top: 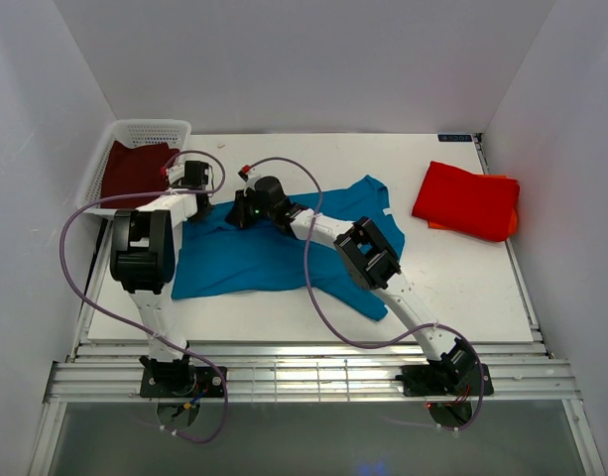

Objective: Fold and stack the t-shirts
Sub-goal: Fold the tshirt

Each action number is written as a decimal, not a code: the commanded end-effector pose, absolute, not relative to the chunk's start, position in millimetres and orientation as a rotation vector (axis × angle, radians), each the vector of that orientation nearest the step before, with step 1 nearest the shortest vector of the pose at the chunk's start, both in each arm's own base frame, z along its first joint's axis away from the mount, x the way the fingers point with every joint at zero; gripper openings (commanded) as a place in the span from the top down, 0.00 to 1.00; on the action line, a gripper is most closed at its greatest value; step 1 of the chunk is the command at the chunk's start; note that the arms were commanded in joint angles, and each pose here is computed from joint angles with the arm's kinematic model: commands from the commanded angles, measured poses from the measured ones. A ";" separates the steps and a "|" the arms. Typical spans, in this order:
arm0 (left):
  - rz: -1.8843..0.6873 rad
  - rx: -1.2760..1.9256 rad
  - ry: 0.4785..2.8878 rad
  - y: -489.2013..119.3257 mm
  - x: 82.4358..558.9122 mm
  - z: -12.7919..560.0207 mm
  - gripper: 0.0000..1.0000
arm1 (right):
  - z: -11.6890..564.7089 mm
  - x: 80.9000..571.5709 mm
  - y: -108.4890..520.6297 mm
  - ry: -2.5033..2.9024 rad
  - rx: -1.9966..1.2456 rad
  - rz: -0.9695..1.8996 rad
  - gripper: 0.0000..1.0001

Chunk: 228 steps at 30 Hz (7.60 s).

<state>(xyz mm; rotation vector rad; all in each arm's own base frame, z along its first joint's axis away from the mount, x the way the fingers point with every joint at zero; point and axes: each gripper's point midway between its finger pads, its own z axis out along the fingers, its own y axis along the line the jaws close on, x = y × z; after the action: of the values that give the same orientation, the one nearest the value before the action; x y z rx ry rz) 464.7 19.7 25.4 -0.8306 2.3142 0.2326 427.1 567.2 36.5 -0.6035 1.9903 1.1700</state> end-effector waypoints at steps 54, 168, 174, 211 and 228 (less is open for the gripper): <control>0.251 -0.790 2.213 -15.8 400.2 54.9 1.00 | 165.0 412.0 371.8 1.996 -0.488 0.425 0.92; 0.509 -0.861 2.132 6.9 305.9 58.8 0.27 | 124.1 295.9 178.7 2.278 -0.253 0.292 0.55; 0.499 -0.867 2.121 10.2 296.6 52.9 0.27 | 101.1 269.4 173.5 2.321 -0.245 0.306 0.56; 0.344 -0.906 2.167 15.4 316.1 31.5 0.70 | 34.6 235.7 118.8 2.571 0.000 -0.090 0.61; 0.344 -0.893 2.181 14.0 317.9 29.9 0.70 | 27.5 239.0 110.0 2.536 0.021 -0.141 0.92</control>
<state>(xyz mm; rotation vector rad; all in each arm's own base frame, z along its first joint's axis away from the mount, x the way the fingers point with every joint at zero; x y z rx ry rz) 310.5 12.8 21.0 -0.8862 2.2049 0.3510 232.0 117.0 18.7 -0.0079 2.5913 -0.0957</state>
